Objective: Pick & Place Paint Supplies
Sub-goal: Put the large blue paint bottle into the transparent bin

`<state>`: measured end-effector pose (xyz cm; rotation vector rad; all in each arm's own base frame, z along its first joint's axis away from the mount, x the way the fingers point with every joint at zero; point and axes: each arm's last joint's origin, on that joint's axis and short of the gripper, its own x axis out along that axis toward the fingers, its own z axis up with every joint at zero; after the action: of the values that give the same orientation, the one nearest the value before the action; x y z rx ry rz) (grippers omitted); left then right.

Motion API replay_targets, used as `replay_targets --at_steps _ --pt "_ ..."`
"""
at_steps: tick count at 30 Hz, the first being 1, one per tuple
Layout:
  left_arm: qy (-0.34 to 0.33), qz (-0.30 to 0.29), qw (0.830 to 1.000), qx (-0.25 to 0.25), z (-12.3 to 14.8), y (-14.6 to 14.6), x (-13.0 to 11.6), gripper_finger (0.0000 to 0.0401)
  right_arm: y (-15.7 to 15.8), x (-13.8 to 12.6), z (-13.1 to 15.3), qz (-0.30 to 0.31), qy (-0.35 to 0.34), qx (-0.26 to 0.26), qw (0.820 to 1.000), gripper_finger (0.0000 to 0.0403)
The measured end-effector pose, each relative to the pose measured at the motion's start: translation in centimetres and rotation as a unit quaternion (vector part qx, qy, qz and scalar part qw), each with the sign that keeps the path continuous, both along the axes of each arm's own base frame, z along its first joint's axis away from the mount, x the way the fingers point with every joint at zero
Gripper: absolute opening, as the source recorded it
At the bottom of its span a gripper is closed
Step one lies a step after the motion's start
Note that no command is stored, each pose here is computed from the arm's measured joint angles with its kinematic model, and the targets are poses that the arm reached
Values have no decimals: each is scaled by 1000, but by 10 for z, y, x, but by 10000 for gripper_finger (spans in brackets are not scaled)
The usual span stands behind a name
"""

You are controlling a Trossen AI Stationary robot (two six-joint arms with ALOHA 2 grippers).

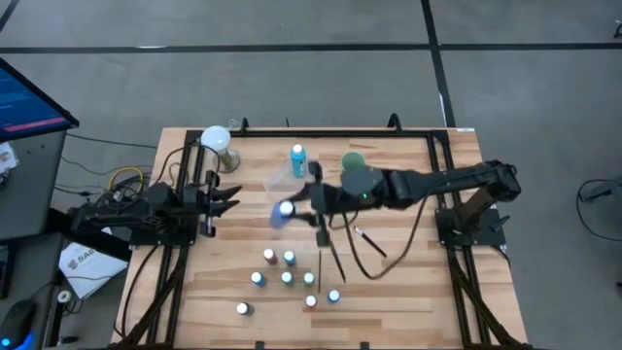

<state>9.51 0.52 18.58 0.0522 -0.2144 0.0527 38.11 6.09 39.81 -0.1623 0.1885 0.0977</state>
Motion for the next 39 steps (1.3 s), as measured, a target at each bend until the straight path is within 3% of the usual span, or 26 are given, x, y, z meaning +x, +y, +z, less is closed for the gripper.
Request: replay_targets --at_steps 17,25,33,39 --pt "0 -1 1000 1 0 0 0 1 -100 -8 -35 -130 127 -1 983 111" --pt "0 -1 1000 1 0 0 0 1 -111 -1 -64 -136 37 19 990 112" --pt "0 -1 1000 1 0 0 0 1 -118 31 -113 -168 52 -27 984 113" --pt "0 -1 1000 1 0 0 0 1 -124 43 -139 -168 71 -34 983 113"
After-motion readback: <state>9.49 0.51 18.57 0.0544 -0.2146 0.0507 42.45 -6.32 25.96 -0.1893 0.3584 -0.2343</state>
